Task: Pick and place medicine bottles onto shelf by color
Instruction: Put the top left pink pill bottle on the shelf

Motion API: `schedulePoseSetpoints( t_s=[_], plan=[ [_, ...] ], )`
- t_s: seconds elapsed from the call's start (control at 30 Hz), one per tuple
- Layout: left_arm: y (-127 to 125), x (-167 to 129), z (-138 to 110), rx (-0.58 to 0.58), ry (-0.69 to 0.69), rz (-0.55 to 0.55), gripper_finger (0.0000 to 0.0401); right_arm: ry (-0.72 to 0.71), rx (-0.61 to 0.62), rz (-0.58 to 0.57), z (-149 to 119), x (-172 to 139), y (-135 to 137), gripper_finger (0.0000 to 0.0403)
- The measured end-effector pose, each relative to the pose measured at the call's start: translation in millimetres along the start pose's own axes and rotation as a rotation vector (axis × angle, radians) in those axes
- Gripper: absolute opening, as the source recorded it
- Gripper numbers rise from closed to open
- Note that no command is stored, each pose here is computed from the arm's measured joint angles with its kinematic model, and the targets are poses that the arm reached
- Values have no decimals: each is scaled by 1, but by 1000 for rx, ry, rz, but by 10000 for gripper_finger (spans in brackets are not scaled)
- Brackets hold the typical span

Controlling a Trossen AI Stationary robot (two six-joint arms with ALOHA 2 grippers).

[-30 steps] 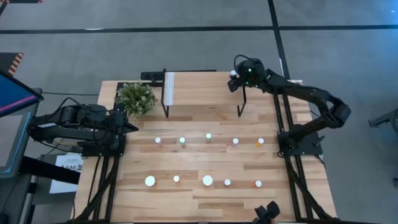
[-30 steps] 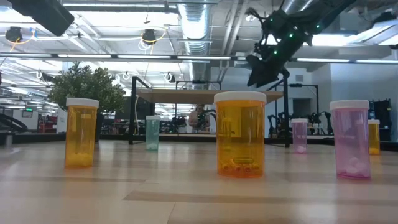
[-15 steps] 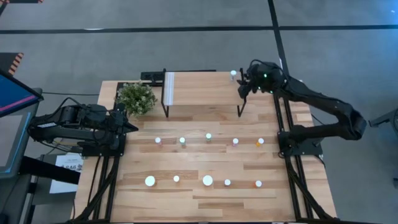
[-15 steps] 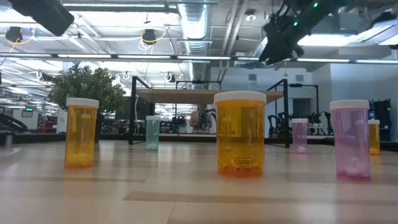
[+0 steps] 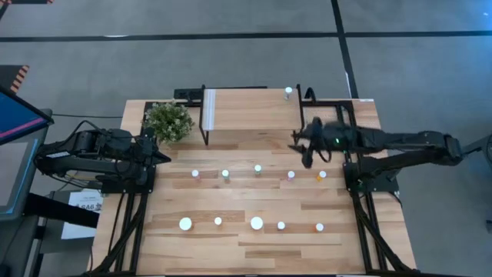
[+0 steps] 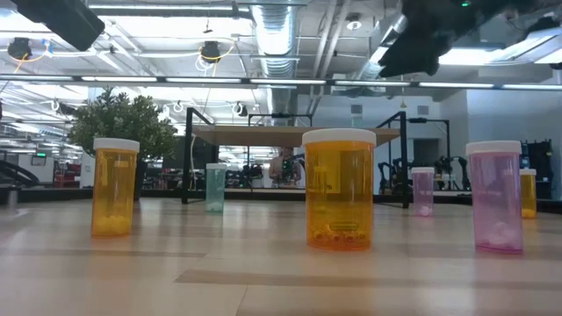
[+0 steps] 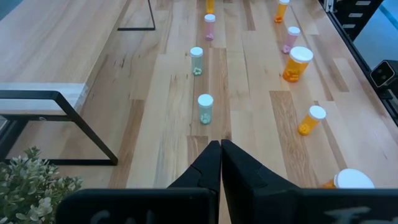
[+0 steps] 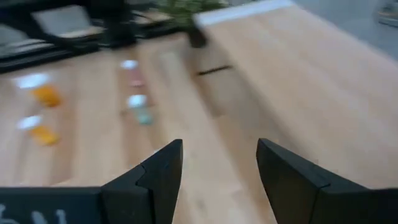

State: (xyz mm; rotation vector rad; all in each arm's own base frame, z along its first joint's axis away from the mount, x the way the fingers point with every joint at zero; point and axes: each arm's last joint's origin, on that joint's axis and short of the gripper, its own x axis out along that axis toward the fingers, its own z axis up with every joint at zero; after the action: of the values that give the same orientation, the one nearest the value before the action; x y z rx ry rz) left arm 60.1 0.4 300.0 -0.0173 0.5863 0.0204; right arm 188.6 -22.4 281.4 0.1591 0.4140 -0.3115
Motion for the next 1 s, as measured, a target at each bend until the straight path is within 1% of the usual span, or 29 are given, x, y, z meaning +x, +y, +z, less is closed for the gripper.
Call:
schedulePoseSetpoints(
  t_s=[0.2, 0.3, 0.4, 0.6, 0.73, 0.83, 0.87, 0.93, 1.0],
  plan=[
    [0, 0, 0, 0, 0, 0, 0, -40, -35, 179, -27, -9, 27, 225],
    [0, 0, 0, 0, 0, 0, 0, -57, -53, 253, -32, -11, 40, 225],
    [0, 0, 0, 0, 0, 0, 0, -73, -63, 300, -33, -12, 49, 225],
    [0, 0, 0, 0, 0, 0, 0, -124, -163, 320, -31, -5, 57, 225],
    [0, 0, 0, 0, 0, 0, 0, -136, -165, 313, -30, 2, 59, 225],
    [0, 0, 0, 0, 0, 0, 0, -112, -167, 290, -33, 10, 58, 225],
    [0, 0, 0, 19, 0, 5, 0, -102, -167, 280, -33, 13, 57, 225],
    [2, 0, 0, 164, 3, 70, 0, -82, -133, 262, -35, 19, 55, 225],
    [5, 0, 0, 309, 21, 168, 0, -49, -54, 247, -37, 23, 54, 225]
  ],
)
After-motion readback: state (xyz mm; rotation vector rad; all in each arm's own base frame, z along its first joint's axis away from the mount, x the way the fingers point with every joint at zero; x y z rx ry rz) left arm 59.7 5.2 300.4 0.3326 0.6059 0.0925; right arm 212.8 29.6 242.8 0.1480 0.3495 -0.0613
